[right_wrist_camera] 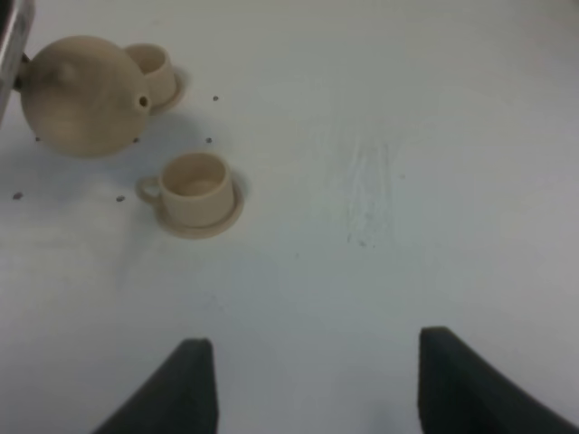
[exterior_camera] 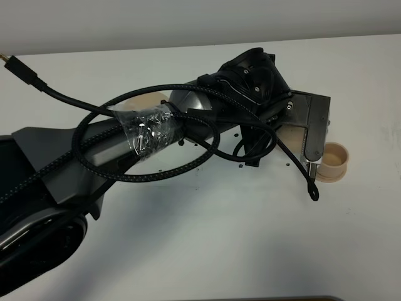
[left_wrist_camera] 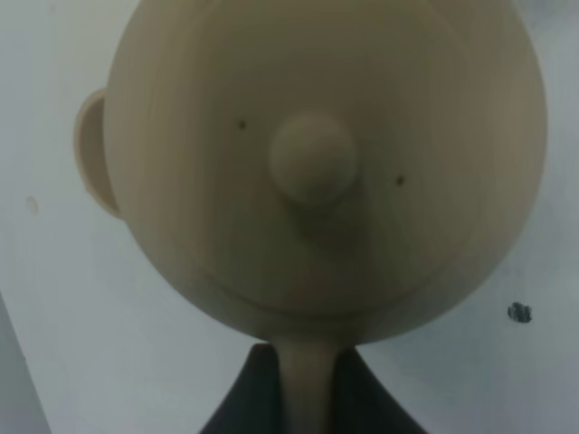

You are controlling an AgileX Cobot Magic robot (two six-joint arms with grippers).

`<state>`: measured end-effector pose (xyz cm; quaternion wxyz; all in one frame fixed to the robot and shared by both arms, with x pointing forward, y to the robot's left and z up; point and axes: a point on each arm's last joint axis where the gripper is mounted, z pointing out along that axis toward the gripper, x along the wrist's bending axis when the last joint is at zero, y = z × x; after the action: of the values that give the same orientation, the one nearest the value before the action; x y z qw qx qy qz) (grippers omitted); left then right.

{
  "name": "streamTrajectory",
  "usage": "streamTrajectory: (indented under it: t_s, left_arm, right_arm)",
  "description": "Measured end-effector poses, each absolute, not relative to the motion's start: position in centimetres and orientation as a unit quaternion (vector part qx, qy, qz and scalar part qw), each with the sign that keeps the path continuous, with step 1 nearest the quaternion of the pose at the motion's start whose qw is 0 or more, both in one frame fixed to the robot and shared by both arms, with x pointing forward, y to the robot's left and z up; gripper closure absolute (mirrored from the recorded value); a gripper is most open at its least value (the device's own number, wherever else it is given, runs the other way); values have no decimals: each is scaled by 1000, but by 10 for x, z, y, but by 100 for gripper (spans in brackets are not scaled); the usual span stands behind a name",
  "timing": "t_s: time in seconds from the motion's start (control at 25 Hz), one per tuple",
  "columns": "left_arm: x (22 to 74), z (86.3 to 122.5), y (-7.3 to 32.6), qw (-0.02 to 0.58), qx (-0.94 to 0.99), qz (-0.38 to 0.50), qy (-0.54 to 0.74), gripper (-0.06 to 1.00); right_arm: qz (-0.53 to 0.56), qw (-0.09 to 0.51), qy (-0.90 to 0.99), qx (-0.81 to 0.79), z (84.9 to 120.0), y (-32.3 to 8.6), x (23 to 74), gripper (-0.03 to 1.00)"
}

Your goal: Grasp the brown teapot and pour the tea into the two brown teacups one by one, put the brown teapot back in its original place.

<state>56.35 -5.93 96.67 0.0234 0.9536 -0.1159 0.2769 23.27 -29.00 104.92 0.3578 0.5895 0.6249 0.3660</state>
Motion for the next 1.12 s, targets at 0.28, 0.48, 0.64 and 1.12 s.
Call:
streamTrajectory:
  t_s: [0.28,0.48,0.64,1.12]
  left_arm:
    - [558,956,-71,-9,939,321,-121,81]
    - [552,956,-78,-21,928,345,-141,81]
    - [548,953,-83,-31,922,353,-154,81]
    - [547,945,-88,-60,905,387,-166,81]
  right_arm:
    - [366,358,625,590,1049,-290,233,49]
    - [366,358,625,590,1049,-290,233,49]
    - [366,358,625,590,1049,-290,233,49]
    - [366,358,625,590,1049,-290,233,49]
